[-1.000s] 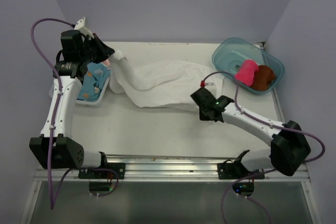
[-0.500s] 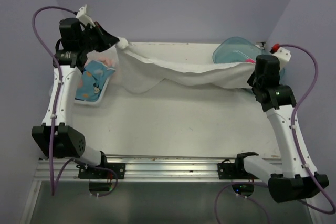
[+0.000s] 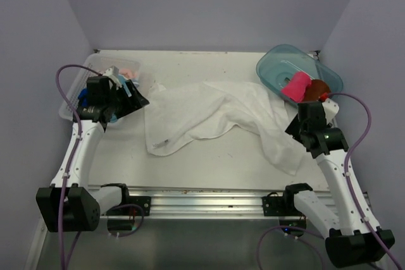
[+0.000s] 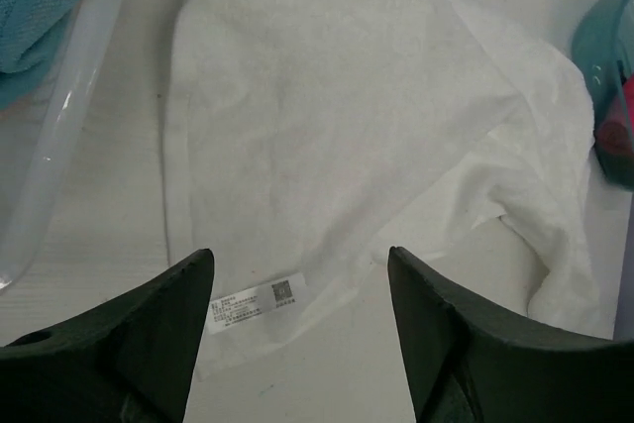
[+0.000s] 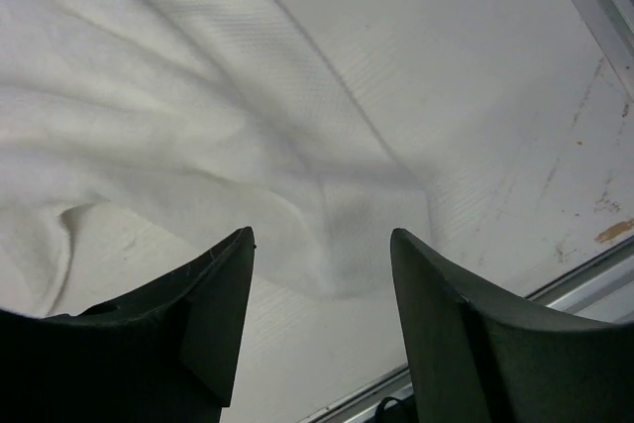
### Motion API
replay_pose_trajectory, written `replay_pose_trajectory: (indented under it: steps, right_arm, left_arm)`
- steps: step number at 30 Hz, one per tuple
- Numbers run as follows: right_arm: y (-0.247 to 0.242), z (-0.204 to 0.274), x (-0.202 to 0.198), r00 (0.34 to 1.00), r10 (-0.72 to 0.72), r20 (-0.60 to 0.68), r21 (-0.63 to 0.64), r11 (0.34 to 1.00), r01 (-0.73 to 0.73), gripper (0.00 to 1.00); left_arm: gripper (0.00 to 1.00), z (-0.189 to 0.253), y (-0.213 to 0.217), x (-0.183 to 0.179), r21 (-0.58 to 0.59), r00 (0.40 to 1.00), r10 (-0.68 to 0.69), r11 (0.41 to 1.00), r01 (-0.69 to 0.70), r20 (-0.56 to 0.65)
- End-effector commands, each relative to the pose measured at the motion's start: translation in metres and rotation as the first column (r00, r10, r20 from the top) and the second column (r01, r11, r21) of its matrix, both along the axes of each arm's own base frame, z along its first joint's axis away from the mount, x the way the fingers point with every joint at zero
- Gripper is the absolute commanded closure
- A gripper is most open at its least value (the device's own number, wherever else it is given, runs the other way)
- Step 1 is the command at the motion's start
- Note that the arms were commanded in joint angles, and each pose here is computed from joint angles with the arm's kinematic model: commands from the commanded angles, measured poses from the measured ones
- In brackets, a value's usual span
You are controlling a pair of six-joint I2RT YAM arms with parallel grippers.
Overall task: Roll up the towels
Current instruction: Flatten the towel
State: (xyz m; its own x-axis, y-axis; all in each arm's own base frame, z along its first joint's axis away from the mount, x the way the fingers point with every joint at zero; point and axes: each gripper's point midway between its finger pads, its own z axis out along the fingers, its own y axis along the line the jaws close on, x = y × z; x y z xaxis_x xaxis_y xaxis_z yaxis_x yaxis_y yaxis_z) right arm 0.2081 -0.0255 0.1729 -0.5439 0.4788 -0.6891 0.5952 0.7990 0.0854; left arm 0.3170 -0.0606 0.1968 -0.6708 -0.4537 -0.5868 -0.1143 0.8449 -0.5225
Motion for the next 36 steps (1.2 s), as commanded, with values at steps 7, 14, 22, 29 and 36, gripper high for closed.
replay_pose_trajectory:
  steps: [7,14,22,29,36]
  right_arm:
    - [0.037,0.009,0.037,0.994,0.06,0.089,0.173,0.982,-0.074,0.4]
    - [0.047,-0.008,0.033,0.994,0.099,0.056,0.213,0.971,-0.109,0.4]
    - [0.055,-0.013,0.039,0.99,0.132,0.05,0.235,0.962,-0.14,0.4]
    - [0.055,-0.016,0.038,0.989,0.14,0.044,0.236,0.961,-0.147,0.4]
    - [0.061,-0.021,0.038,0.987,0.156,0.034,0.261,0.952,-0.16,0.39]
  left_arm:
    - [0.4,-0.025,0.0,0.001,0.214,0.996,0.048,0.976,-0.03,-0.079]
    - [0.35,-0.078,0.015,-0.055,0.252,0.933,0.278,0.942,-0.219,-0.228]
    - [0.38,-0.138,0.018,-0.094,0.284,0.843,0.362,0.922,-0.262,-0.397]
    - [0.38,-0.17,0.0,-0.11,0.249,0.817,0.314,0.944,-0.215,-0.485]
    - [0.43,-0.181,-0.019,-0.104,0.205,0.832,0.268,0.96,-0.19,-0.486]
